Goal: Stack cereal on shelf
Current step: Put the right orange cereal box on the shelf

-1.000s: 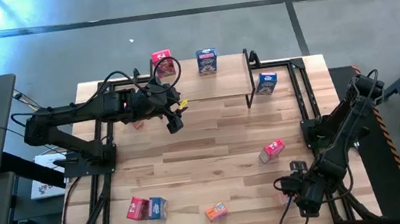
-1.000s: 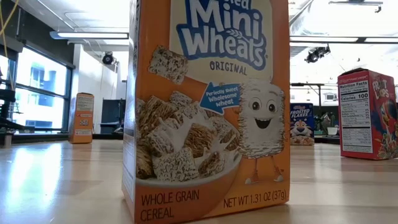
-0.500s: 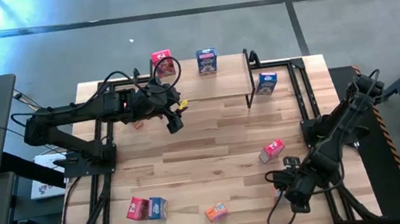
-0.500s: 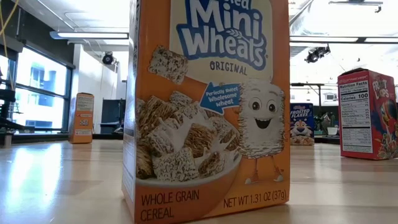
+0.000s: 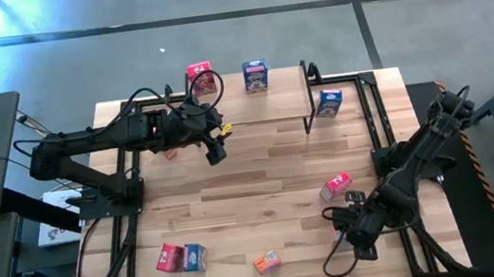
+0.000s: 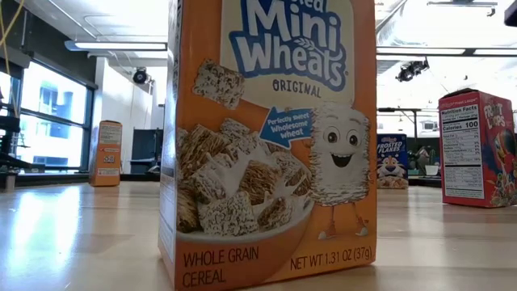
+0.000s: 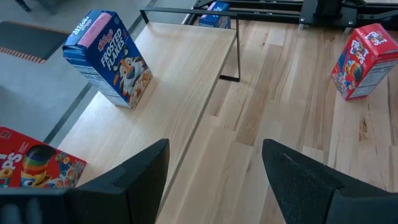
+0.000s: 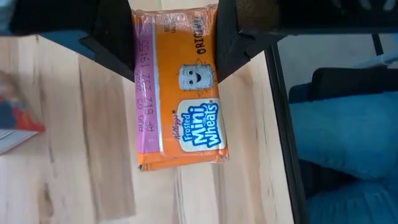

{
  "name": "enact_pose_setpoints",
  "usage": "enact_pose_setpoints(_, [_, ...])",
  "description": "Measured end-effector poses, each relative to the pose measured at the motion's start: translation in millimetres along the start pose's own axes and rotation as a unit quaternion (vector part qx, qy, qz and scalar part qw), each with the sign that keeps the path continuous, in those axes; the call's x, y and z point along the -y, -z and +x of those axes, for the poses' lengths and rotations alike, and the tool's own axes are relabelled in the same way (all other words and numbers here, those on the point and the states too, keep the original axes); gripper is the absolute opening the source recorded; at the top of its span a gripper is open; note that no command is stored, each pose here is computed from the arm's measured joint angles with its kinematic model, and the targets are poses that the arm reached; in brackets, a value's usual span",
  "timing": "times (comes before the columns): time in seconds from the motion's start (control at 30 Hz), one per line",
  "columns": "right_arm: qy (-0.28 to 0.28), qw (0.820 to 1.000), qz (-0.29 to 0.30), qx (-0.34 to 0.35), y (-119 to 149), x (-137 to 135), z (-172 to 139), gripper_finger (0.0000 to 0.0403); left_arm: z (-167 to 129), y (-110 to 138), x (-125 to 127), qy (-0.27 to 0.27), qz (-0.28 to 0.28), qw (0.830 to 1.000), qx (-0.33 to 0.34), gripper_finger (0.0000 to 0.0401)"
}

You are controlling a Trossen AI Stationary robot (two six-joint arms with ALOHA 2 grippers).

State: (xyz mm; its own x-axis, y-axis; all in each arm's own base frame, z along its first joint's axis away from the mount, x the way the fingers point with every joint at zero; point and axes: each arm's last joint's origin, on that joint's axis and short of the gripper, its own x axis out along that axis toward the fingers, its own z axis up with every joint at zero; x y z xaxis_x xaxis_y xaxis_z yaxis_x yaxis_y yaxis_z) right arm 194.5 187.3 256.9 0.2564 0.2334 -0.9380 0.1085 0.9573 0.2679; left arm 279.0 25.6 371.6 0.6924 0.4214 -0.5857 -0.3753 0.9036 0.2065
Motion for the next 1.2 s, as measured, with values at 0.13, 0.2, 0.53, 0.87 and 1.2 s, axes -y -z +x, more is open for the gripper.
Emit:
enact_pose_setpoints(0.13, [-0.008,1.0,-0.012,0.016,-11.0,2.3,-8.8,0.0163,0.0,0.0,-0.1,0.0,0.0,1.0,0.0,0.0248])
enact_pose_setpoints(0.2, [-0.014,0.999,-0.022,0.028,-18.2,1.7,-15.8,0.0163,0.0,0.0,0.0,0.0,0.0,1.0,0.0,0.0248])
enact_pose_setpoints(0.53, [0.048,0.993,-0.079,0.07,-54.2,22.0,-60.9,0.0163,0.0,0.0,-0.1,0.0,0.0,1.0,0.0,0.0248])
enact_pose_setpoints(0.87, [0.099,0.981,-0.136,0.092,-94.9,71.7,-108.1,0.0163,0.1,0.0,-0.1,0.0,0.0,1.0,0.0,0.0248])
enact_pose_setpoints(1.2, [0.165,0.967,-0.149,0.128,-121.4,140.2,-160.5,0.0163,0.0,0.0,0.0,0.0,0.0,1.0,0.0,0.0248])
